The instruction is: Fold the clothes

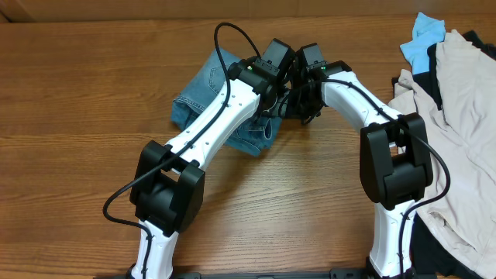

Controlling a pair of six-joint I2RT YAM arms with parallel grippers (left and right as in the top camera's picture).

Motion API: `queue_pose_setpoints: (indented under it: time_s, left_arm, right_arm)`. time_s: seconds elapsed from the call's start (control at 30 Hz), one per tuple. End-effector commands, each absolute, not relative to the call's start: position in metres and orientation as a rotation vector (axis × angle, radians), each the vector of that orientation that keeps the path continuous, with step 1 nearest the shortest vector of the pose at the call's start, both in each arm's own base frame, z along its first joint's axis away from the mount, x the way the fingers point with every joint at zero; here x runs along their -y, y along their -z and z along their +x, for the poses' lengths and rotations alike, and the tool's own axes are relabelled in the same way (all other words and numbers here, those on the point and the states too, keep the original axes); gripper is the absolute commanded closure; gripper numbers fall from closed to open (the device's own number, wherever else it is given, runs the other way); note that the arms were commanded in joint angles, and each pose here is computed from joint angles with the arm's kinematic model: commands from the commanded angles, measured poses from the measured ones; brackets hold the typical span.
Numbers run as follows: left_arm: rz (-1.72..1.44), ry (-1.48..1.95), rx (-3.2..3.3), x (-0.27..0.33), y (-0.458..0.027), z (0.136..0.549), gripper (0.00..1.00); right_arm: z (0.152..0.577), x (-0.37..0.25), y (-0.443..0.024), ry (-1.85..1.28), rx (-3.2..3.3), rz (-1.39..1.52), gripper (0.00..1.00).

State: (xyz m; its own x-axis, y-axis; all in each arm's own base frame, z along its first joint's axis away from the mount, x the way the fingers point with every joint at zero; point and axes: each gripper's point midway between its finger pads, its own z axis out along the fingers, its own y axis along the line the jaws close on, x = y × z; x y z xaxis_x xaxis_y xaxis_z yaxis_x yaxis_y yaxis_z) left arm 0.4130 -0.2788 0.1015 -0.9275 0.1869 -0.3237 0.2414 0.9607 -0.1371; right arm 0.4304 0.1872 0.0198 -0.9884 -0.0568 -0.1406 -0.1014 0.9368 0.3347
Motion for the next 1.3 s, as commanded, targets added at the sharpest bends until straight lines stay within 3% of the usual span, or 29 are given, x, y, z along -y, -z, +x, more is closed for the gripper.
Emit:
queue_pose_setpoints:
  time_s: [0.0, 0.1, 0.27, 0.4, 0.57, 0.67, 0.73, 0.8, 0.97, 1.13, 1.27]
  left_arm:
    - [0.348, 0.339, -2.82, 0.302, -0.103, 0.4, 0.92]
    - [0.349, 0.333, -2.828, 0.301, -0.102, 0.398, 0.85]
    - [0.353, 0.344, -2.836, 0.302, -0.102, 0.396, 0.73]
    - [0.362, 0.37, -2.842, 0.304, -0.102, 0.394, 0.61]
    - [0.403, 0.235, -2.728, 0.28, -0.132, 0.416, 0.58]
    - [0.292, 0.085, -2.594, 0.234, -0.176, 0.449, 0.59]
    - [0.229, 0.053, -2.545, 0.202, -0.193, 0.468, 0.67]
    - [0.149, 0.047, -2.546, 0.174, -0.194, 0.481, 0.77]
    - [0.045, 0.128, -2.642, 0.125, -0.158, 0.501, 0.83]
    - [0.076, 0.137, -2.729, 0.117, -0.145, 0.486, 0.85]
    - [0.044, 0.048, -2.876, 0.102, -0.132, 0.453, 0.95]
  right_arm:
    - [0.429, -0.19, -0.033, -0.544, -2.957, -0.124, 0.89]
    - [0.433, -0.184, -0.057, -0.539, -2.946, -0.109, 0.87]
    - [0.455, -0.163, -0.136, -0.55, -2.812, -0.057, 0.85]
    - [0.453, -0.157, -0.154, -0.551, -2.784, -0.046, 0.84]
    - [0.446, -0.156, -0.163, -0.558, -2.787, -0.063, 0.84]
    - [0.434, -0.17, -0.166, -0.667, -2.803, -0.119, 0.84]
    - [0.428, -0.181, -0.167, -0.725, -2.806, -0.164, 0.84]
    - [0.423, -0.191, -0.164, -0.742, -2.817, -0.205, 0.84]
    - [0.417, -0.221, -0.14, -0.747, -2.856, -0.291, 0.84]
    - [0.415, -0.234, -0.107, -0.744, -2.92, -0.317, 0.84]
    - [0.412, -0.24, -0.087, -0.738, -2.962, -0.33, 0.84]
